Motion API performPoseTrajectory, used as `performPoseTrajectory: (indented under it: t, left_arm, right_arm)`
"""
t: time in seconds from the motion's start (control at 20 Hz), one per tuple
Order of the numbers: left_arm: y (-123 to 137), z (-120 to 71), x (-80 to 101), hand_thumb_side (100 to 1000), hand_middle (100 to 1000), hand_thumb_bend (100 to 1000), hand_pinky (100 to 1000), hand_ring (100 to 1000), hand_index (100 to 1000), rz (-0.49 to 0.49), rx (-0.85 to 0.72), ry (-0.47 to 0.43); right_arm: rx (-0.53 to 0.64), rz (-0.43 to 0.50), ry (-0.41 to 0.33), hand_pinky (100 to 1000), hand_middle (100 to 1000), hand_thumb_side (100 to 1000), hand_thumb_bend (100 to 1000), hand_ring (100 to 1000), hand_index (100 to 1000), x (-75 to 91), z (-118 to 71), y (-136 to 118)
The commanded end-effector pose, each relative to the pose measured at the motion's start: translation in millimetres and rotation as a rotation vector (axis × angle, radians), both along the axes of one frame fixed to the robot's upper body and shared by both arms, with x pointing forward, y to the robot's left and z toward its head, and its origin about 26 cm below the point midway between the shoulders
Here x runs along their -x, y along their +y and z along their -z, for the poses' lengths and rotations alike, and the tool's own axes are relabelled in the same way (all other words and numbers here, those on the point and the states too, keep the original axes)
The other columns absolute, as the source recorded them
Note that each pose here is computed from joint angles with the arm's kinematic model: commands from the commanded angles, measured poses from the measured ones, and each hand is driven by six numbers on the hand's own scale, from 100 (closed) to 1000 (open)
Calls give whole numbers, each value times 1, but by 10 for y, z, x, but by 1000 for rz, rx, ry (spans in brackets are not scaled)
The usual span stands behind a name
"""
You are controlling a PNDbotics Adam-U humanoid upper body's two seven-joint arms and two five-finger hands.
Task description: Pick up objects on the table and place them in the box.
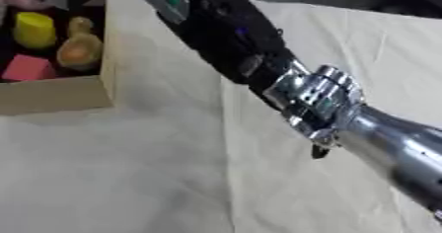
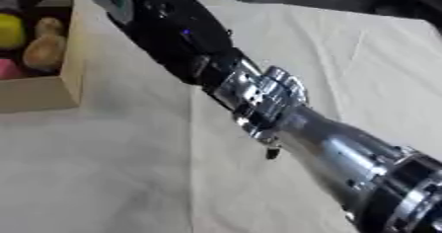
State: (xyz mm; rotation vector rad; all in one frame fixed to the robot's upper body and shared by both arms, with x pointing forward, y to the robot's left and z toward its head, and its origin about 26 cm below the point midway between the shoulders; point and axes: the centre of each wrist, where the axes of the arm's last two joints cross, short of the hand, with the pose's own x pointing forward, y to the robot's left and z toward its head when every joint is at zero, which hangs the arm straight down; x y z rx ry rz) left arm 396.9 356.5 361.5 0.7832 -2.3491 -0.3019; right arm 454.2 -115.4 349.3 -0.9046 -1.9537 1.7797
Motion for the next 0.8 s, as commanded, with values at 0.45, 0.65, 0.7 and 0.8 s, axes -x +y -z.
performPoseTrajectory:
  t: [0.45,0.65,0.7,0.8]
  left_arm:
    - [100,-144,93,812,785,600,837,805,903,-21,3,-36]
    - [140,-95,87,813,785,599,837,805,903,-34,3,-23]
    - [154,-77,85,813,785,598,837,805,903,-38,4,-18]
    - [186,-42,83,813,785,598,837,805,903,-48,6,-8]
  right_arm:
    - [87,66,7,914,852,470,113,917,901,-135,199,65]
    - [44,89,-9,910,841,447,100,907,898,-134,130,-87]
    - [30,89,-12,909,838,443,100,903,897,-124,97,-129]
    - [-3,89,-24,906,830,421,100,896,888,-88,9,-227]
